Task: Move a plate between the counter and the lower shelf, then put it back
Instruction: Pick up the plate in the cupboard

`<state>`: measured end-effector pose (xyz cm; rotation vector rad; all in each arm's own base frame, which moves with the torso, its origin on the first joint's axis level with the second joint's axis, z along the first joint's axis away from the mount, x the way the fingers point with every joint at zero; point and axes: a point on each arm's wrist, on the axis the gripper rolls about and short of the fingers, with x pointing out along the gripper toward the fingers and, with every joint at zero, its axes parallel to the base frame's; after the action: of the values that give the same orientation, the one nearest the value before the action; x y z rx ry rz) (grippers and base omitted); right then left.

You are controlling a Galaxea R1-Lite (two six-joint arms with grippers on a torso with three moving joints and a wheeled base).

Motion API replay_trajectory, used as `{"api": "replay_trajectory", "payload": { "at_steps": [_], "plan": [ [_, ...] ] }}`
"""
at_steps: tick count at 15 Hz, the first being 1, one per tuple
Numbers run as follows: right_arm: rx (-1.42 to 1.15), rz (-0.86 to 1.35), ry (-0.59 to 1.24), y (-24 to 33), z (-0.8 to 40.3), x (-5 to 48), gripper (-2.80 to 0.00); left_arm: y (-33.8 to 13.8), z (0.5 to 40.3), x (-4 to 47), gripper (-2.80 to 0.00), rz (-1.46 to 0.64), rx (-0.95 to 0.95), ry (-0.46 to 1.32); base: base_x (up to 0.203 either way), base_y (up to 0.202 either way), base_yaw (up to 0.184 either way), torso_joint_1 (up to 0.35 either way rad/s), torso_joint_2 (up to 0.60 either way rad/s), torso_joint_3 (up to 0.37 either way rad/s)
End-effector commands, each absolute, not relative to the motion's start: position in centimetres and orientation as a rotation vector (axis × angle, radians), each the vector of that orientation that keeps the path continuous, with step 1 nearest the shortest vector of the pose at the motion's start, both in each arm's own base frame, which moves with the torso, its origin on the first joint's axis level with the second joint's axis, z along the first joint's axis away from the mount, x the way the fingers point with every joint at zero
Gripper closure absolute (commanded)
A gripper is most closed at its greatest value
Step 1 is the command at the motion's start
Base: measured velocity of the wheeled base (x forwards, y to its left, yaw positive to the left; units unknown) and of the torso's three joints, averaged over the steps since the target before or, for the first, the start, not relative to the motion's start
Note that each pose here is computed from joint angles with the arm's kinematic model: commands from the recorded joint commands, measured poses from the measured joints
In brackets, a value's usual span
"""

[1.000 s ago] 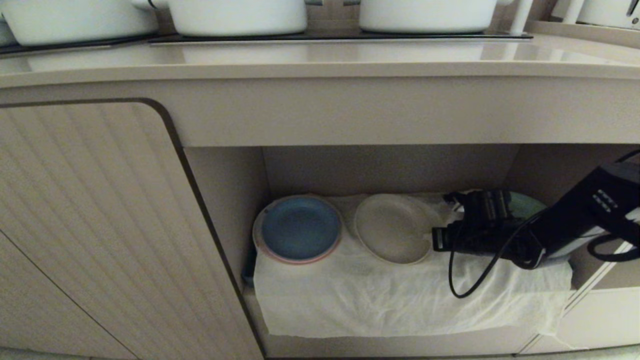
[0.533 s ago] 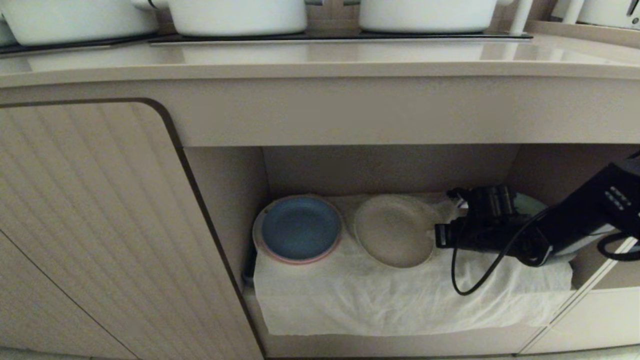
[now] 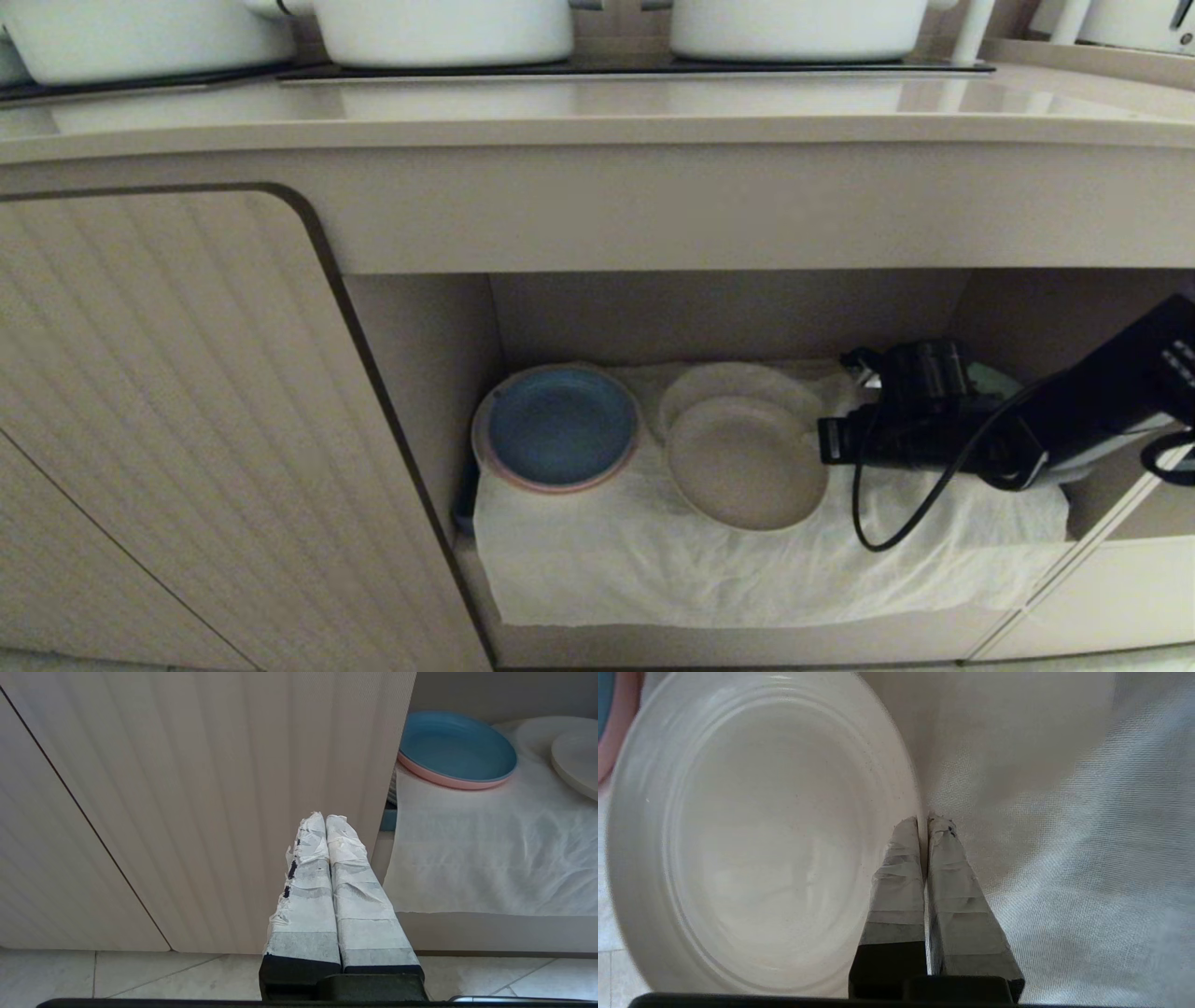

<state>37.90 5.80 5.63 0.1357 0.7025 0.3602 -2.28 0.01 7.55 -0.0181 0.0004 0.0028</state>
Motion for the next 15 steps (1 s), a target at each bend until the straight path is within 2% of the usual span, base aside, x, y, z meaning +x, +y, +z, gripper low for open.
{"api": "replay_trajectory", "payload": {
  "at_steps": [1, 15],
  "plan": [
    [0.138, 0.363, 0.692, 5.8, 6.0, 37.8, 0.00, 0.0, 7.5, -2.3, 0.00, 0.003, -0.018, 0.000, 0.000, 0.000, 0.000, 0.000, 0.00, 0.000],
    [0.137, 0.361, 0.725, 5.5, 7.5, 35.6, 0.00, 0.0, 7.5, -2.3, 0.00, 0.003, -0.018, 0.000, 0.000, 0.000, 0.000, 0.000, 0.00, 0.000]
  ]
}}
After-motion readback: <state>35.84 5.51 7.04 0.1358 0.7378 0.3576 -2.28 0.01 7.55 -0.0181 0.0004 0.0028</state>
